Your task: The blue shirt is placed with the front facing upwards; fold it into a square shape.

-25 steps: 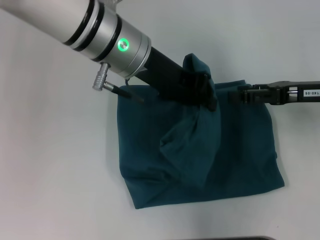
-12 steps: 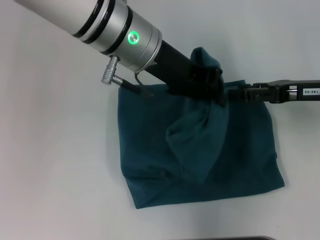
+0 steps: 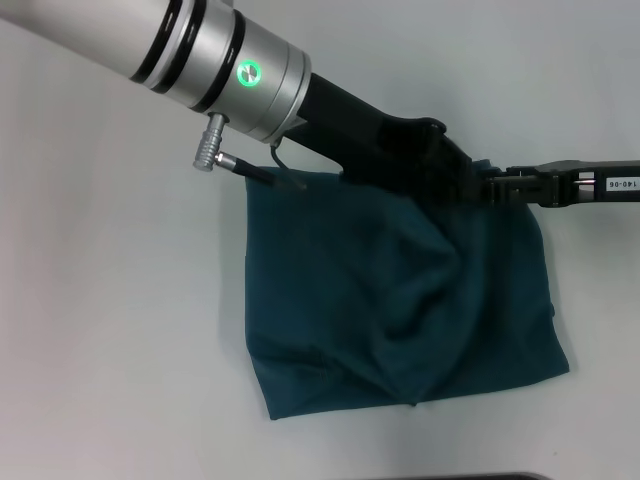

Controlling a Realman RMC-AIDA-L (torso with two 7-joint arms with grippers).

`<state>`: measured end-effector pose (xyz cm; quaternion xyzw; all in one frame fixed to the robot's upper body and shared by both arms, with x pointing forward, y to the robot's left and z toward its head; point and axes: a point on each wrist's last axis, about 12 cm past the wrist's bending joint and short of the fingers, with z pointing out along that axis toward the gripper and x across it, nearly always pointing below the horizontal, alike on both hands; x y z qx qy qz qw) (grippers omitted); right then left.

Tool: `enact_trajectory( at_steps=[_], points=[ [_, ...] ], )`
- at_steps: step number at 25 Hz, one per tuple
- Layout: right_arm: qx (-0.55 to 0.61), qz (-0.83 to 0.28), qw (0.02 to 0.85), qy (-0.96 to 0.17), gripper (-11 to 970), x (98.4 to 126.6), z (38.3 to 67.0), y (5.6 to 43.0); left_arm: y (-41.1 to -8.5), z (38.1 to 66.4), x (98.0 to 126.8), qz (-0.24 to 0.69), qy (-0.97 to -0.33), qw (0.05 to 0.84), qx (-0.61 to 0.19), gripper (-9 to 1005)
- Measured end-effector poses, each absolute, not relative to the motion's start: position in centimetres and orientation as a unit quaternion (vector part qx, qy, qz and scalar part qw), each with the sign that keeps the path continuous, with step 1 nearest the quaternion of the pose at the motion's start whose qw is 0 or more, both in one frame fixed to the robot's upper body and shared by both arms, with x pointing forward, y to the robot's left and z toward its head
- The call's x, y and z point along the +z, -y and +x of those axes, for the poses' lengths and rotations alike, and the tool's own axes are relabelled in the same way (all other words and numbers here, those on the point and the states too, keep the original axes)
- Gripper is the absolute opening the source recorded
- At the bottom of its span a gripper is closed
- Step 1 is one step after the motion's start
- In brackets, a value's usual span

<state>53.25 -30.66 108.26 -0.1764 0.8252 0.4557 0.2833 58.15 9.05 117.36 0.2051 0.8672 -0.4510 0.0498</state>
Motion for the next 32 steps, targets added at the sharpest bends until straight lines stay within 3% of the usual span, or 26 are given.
enact_trajectory(
  at_steps=[5, 10, 15, 19, 25, 32],
  points=[
    [0.456, -0.176, 0.283, -0.825, 753, 108.2, 53.2, 30.7, -9.1, 58.2, 118.0, 0.212, -0.853, 0.061, -0.472, 381],
    [0.454, -0.173, 0.283, -0.827, 752, 108.1, 53.1, 30.9, -9.6, 58.2, 118.1, 0.217, -0.847, 0.061, -0.481, 518],
    [0.455, -0.167, 0.279, -0.829, 751, 108.4, 53.1, 31.3, -12.2, 58.5, 118.3, 0.211, -0.858, 0.053, -0.465, 516],
    [0.466, -0.169, 0.268, -0.826, 751, 109.6, 53.7, 31.3, -16.0, 58.3, 118.7, 0.188, -0.858, 0.061, -0.474, 515],
    [0.488, -0.176, 0.235, -0.822, 750, 112.7, 56.0, 30.1, -24.7, 56.5, 119.5, 0.128, -0.852, 0.126, -0.492, 514],
    [0.504, -0.205, 0.195, -0.816, 749, 116.4, 57.6, 28.5, -30.1, 53.6, 118.2, 0.093, -0.834, 0.168, -0.518, 514]
  ],
)
